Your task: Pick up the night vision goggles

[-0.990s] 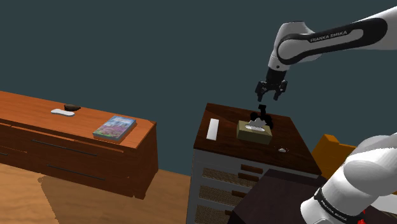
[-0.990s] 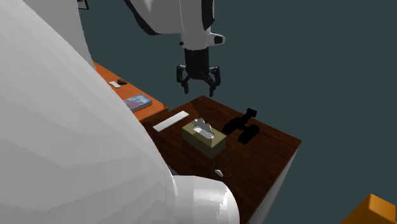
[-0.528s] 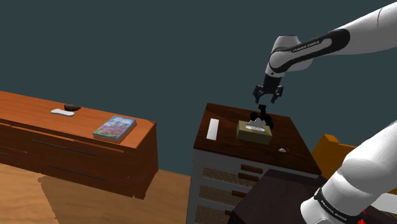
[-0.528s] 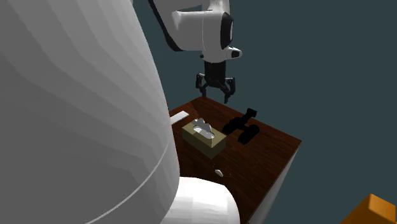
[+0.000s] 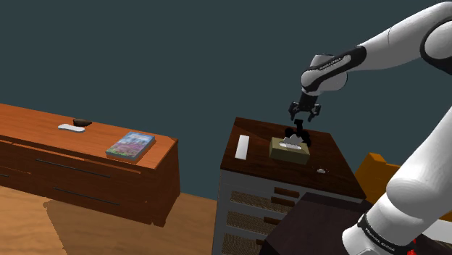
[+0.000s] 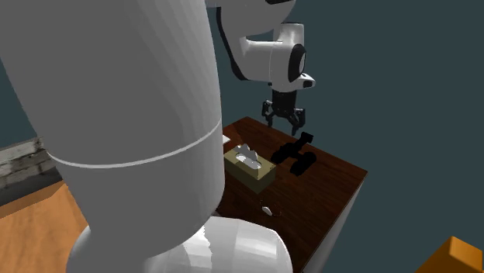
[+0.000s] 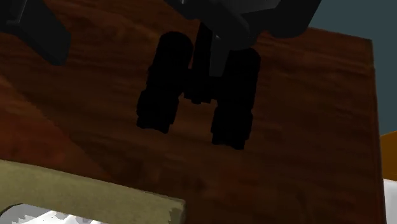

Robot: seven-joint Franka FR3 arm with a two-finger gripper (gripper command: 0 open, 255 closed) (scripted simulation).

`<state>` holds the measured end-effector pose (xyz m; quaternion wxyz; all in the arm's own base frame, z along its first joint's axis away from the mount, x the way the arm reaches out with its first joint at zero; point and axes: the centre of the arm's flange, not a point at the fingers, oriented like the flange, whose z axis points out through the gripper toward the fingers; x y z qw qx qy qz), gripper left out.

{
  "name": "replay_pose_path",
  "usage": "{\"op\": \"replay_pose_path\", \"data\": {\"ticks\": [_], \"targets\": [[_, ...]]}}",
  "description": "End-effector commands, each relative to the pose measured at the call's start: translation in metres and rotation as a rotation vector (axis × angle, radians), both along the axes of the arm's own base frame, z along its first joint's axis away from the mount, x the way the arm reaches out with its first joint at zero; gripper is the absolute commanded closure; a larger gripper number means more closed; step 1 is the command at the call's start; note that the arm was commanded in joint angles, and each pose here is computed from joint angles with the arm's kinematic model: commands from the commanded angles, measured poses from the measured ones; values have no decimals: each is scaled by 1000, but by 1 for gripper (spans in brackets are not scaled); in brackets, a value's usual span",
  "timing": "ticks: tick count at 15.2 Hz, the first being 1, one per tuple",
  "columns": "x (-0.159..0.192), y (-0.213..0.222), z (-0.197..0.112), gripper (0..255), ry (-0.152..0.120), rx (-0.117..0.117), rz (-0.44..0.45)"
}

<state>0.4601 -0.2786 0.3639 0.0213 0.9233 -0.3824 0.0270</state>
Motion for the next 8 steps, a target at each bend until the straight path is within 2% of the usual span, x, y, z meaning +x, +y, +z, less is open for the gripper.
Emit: {"op": "replay_pose_path", "data": {"ticks": [1,6,8], "targets": [[4,-24,-14,0,-9,-2,-41],[11,-77,-48,0,-28,-4,-141],[11,-77,-59,0,-28,-4,-141]]}}
